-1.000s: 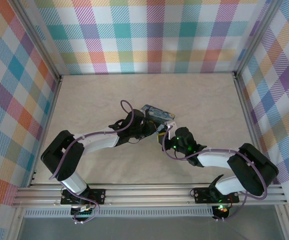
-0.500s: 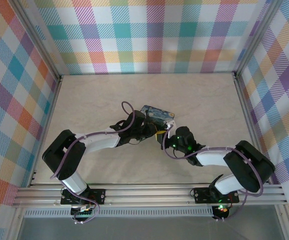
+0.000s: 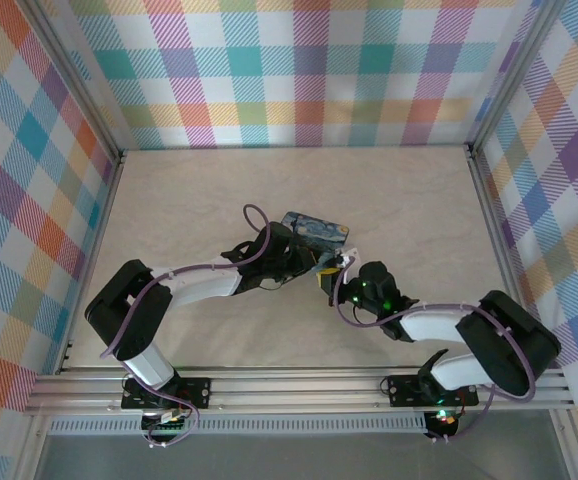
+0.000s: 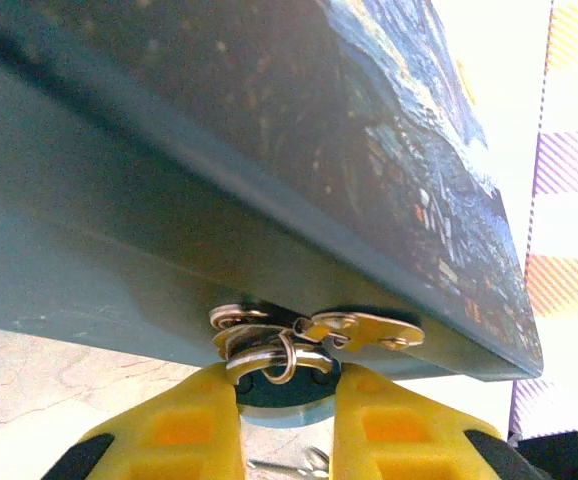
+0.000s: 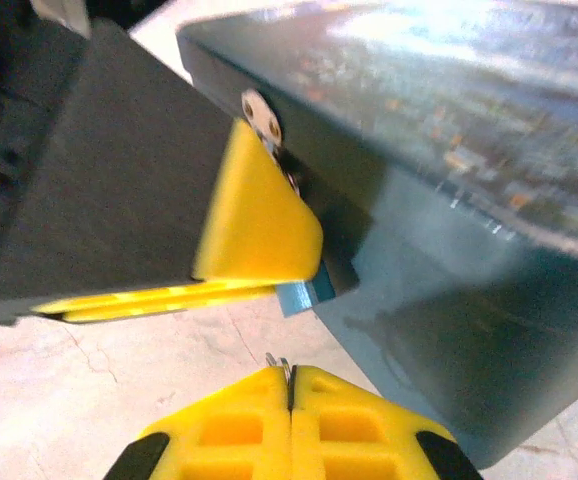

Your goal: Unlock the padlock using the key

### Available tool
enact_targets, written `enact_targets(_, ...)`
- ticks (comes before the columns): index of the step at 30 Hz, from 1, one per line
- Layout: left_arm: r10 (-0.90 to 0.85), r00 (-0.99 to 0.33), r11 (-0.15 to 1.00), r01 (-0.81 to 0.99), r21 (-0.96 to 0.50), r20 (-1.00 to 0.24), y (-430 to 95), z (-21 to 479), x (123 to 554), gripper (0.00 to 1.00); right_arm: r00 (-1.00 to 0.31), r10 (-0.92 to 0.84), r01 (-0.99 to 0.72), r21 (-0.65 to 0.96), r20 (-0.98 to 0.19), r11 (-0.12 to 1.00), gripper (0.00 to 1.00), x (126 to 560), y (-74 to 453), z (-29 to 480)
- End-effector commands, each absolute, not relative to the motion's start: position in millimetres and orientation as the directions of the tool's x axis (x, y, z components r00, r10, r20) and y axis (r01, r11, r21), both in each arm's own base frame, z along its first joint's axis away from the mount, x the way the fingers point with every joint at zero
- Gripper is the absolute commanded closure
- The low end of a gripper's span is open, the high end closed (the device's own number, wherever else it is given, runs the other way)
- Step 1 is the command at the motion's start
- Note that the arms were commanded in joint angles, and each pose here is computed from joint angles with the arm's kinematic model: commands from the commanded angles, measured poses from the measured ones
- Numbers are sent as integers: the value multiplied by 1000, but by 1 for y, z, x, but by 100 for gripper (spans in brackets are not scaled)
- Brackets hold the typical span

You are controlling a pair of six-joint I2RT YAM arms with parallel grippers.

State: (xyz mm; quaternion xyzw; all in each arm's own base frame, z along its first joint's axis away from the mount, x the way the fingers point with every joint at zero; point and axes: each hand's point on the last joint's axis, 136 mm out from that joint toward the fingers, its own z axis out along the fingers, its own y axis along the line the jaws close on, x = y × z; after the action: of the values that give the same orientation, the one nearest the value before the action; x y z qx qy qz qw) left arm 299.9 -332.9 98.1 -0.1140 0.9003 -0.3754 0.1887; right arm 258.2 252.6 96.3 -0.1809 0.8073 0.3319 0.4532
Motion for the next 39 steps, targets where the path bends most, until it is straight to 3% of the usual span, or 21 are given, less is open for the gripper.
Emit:
enact_targets(1,-396,-878,665,-73,-743,-267,-334,116,304,80,-519,30,-569,372,-854,734,100,259,243,99)
enact_targets(12,-469,-860,592,-136,-794,-202,-338,119,307,81,-497,213,-525,487,-841,698,100,269,235,130)
enact_targets(39,-505,-847,540,-162,-826,-164,-344,129,310,82,-528,297,-455,560,-796,692,100,282,237,115)
